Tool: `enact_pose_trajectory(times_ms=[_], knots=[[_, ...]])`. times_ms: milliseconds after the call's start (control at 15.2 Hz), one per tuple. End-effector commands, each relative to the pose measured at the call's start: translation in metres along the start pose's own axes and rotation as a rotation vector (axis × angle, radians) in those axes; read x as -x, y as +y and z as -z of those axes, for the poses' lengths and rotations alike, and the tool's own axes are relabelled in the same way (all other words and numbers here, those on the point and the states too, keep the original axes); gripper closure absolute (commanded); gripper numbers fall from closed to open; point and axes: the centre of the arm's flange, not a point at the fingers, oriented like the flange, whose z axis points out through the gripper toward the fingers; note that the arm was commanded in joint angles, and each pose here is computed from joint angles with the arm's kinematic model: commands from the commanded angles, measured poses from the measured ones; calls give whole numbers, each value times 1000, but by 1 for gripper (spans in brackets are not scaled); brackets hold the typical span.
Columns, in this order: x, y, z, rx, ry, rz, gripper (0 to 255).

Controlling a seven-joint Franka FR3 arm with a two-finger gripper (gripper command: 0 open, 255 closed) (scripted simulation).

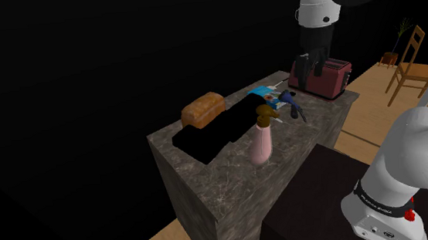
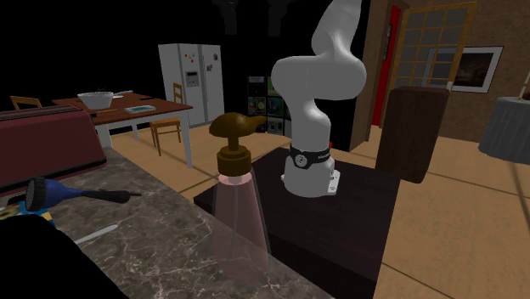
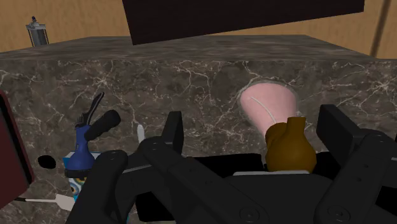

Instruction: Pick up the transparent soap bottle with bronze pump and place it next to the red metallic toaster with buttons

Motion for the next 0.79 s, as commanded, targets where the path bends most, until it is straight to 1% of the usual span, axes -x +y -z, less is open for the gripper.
enact_pose_trajectory(times_ms=[0,594,726], knots=[[0,0,0,0,0,0,0],[-49,-55,-75,-85,88,-19,0],[-50,-56,-86,-85,88,-19,0]])
